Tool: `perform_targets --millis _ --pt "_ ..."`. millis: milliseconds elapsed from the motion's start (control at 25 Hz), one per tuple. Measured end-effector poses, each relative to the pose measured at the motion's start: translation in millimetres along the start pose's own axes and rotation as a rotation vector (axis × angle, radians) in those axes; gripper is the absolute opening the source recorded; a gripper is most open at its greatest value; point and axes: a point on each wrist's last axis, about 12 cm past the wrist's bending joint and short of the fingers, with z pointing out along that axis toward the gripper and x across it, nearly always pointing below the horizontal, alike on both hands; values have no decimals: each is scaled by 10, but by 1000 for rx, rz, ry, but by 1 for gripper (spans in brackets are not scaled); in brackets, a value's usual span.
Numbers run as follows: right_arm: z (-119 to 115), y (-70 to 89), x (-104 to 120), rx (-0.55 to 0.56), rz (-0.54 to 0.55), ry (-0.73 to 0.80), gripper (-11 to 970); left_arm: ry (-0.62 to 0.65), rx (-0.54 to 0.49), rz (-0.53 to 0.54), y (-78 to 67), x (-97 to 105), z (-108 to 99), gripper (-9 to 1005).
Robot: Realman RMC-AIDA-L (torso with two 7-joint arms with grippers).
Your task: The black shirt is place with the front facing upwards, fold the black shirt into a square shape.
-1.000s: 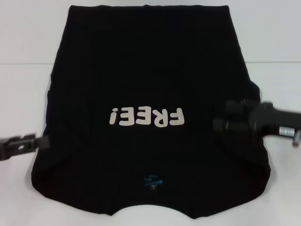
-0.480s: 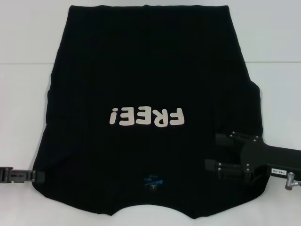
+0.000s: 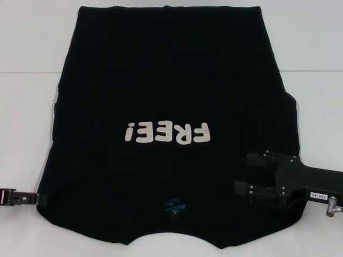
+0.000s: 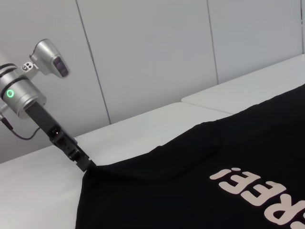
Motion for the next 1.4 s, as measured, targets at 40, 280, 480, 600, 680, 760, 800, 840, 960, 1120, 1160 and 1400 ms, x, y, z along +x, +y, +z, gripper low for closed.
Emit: perform_targets --millis 40,280,480,600,680,760,800,840,960,1120,1160,1400 --pt "1 0 -1 0 0 0 867 4 -5 2 -3 2 19 958" --pt "9 -2 -4 0 0 -1 867 9 -4 16 -45 -11 87 957" --pt "11 -1 -1 1 3 -1 866 19 -9 48 -103 -39 151 885" --pt "10 -4 7 6 10 1 866 28 -10 78 -163 -57 196 842" --pt "9 -8 9 10 20 2 866 33 -19 96 -187 -73 215 759" --pt "7 -10 10 11 26 3 866 37 -27 105 -193 -82 223 676" --pt "5 -11 10 12 28 3 866 38 -30 109 -194 -85 226 634" --pt "5 -11 10 12 29 3 866 38 -33 111 -193 -89 227 593" --pt "-2 -14 11 13 29 4 866 34 -44 121 -190 -105 217 471" --pt "-17 -21 9 16 37 6 866 27 -45 131 -197 -118 201 348" --pt "-26 -29 1 18 45 6 866 26 -42 134 -202 -121 197 327" --pt "-174 -185 -146 50 154 42 866 33 -27 155 -227 -126 198 203"
